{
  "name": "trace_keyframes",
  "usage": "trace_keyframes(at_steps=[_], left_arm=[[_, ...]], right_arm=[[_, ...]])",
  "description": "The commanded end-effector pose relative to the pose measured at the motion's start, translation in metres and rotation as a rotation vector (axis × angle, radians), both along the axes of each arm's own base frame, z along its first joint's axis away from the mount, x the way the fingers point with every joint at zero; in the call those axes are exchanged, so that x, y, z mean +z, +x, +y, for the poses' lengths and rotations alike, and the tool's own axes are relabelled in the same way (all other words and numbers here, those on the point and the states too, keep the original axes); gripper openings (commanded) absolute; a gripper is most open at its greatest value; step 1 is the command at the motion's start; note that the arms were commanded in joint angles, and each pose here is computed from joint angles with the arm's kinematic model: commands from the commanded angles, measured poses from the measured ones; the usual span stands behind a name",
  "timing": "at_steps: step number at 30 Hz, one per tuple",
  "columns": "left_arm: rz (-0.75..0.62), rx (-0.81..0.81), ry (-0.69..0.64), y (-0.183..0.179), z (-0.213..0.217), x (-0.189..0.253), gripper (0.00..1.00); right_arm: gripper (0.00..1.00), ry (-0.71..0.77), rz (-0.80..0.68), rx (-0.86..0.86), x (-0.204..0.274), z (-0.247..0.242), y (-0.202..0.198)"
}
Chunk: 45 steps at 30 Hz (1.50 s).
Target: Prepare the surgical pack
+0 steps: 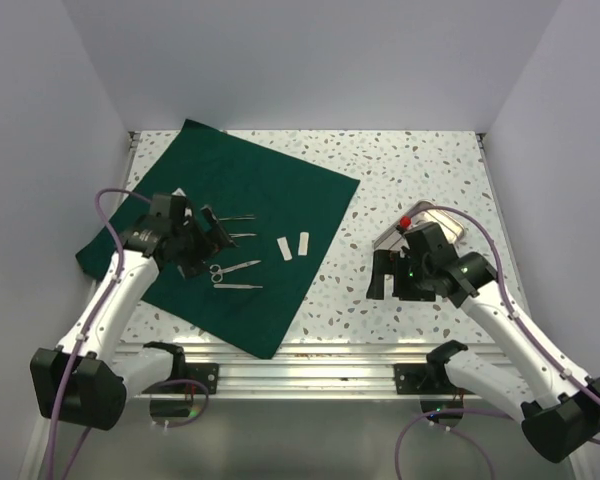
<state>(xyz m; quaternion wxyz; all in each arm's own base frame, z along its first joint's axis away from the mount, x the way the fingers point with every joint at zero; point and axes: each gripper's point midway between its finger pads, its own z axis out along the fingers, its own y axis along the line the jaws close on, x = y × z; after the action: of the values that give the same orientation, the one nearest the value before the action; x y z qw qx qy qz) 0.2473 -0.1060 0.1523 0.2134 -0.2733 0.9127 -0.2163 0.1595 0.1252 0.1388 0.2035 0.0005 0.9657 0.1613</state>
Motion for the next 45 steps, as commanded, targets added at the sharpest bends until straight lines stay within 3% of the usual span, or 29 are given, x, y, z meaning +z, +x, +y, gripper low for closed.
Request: trace_keyframes(at_steps=[1,7,11,13,19,28,45], left_arm=[[-0.021,0.036,-0.025,0.024,-0.003,0.009,1.0],[0.158,0.18,0.114,0.034,0.02,-0.014,0.9],[0.211,0.306,0.085,0.058,0.016,-0.025,0.85],[0.206,0.325,0.067,0.075,0.01,-0.022,0.82],[0.232,0.426,0.174,0.137,0.017,-0.036,0.77],[0.327,0.547,0.107,0.159,0.005,-0.077,0.58],[0.39,0.625,0.085,0.195,0.0,-0.107,0.56]], right_arm=[[0.99,0.011,-0.014,0.022,0.006,0.004,0.004],[0.99,0.005,0.121,0.037,-0.021,0.013,-0.002],[0.99,0.029,0.109,0.025,-0.02,0.015,-0.001],[0.99,0.049,0.099,0.028,-0.017,0.018,-0.002],[0.99,0.08,0.115,0.026,-0.019,0.018,-0.012],[0.99,0.064,0.133,0.023,-0.02,0.012,-0.023],[0.99,0.057,0.131,0.061,-0.024,0.015,-0.018]])
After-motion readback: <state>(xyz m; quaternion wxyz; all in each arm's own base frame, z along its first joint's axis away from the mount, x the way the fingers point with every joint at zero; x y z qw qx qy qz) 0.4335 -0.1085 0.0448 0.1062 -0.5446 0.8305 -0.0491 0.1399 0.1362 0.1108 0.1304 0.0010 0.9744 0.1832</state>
